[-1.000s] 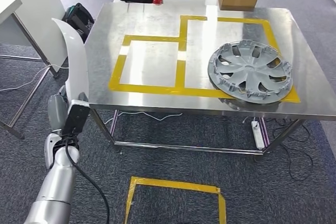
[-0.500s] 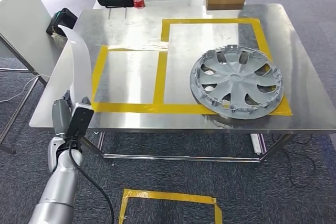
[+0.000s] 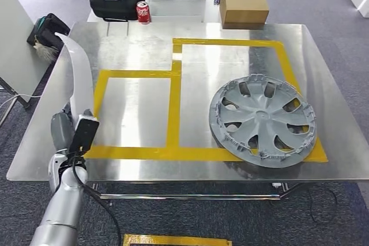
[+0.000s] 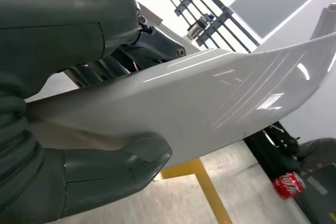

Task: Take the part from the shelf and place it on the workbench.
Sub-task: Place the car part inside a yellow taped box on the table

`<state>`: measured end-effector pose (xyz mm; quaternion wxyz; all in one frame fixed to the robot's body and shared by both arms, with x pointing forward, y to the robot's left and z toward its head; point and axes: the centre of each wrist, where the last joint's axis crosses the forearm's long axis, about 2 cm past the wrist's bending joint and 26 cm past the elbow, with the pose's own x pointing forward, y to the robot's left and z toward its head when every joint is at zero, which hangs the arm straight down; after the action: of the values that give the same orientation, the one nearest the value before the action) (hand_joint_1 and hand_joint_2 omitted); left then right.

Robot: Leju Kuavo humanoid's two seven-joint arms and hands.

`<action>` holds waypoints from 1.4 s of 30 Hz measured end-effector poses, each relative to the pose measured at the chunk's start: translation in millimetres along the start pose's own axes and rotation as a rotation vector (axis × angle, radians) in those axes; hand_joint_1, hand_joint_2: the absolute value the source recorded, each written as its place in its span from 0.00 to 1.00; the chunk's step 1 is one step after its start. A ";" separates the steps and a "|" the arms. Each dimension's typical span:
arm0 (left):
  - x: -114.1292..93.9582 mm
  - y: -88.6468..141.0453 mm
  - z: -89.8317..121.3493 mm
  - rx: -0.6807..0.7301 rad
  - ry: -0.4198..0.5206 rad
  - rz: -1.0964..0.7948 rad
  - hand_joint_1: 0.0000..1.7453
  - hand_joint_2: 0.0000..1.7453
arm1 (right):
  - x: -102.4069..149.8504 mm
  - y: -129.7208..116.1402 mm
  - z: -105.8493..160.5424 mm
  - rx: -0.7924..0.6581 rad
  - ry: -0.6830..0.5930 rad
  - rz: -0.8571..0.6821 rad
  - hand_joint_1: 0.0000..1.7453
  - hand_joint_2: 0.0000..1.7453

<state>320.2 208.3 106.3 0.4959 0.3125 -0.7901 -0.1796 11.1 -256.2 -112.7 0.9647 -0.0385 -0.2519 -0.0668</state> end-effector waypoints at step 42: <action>-12.1 -38.7 17.8 -0.339 -0.229 -0.594 0.00 0.00 | 4.1 0.5 -2.0 0.051 0.017 0.090 0.00 0.00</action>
<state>320.3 187.3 67.4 0.3752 0.4197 -0.6742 -0.4781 15.7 -256.3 -112.5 0.9695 -0.0248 -0.2434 -0.0171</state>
